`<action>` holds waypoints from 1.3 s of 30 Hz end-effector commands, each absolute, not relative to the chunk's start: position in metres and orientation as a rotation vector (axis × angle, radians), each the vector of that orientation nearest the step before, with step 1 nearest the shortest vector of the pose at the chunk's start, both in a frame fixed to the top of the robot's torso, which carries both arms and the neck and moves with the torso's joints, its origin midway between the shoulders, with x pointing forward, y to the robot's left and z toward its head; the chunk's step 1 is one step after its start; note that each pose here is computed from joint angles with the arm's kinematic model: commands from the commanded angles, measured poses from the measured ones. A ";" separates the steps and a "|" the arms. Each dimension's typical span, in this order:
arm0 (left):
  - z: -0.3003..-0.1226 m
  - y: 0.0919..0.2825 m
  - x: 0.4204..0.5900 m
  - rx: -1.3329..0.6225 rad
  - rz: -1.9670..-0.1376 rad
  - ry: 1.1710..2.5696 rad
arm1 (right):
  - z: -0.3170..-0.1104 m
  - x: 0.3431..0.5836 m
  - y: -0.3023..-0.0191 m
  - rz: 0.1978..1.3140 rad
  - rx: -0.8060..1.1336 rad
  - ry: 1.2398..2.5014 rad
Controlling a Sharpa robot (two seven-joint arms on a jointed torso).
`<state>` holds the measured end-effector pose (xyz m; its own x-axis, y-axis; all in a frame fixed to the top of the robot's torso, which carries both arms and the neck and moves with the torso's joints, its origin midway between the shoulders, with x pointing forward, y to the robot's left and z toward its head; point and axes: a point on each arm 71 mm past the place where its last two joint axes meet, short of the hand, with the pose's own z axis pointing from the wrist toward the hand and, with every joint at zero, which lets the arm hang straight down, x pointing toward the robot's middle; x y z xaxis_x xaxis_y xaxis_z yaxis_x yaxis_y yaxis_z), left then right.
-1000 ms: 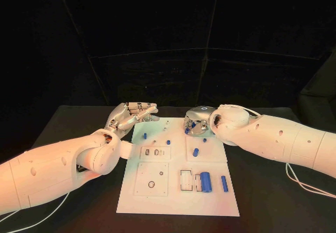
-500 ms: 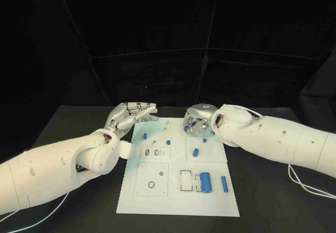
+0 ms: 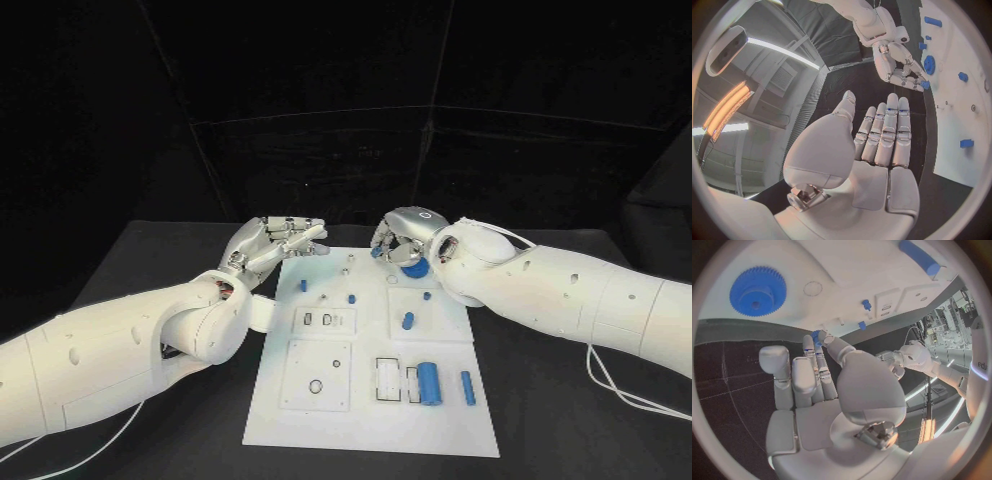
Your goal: Assemble the parts on the task board
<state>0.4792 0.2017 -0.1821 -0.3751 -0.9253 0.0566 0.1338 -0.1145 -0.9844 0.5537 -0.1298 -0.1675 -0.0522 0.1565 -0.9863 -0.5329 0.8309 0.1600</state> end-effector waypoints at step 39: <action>-0.175 0.197 0.479 -0.928 -1.645 1.310 | -0.173 0.568 -0.083 0.538 -0.326 1.593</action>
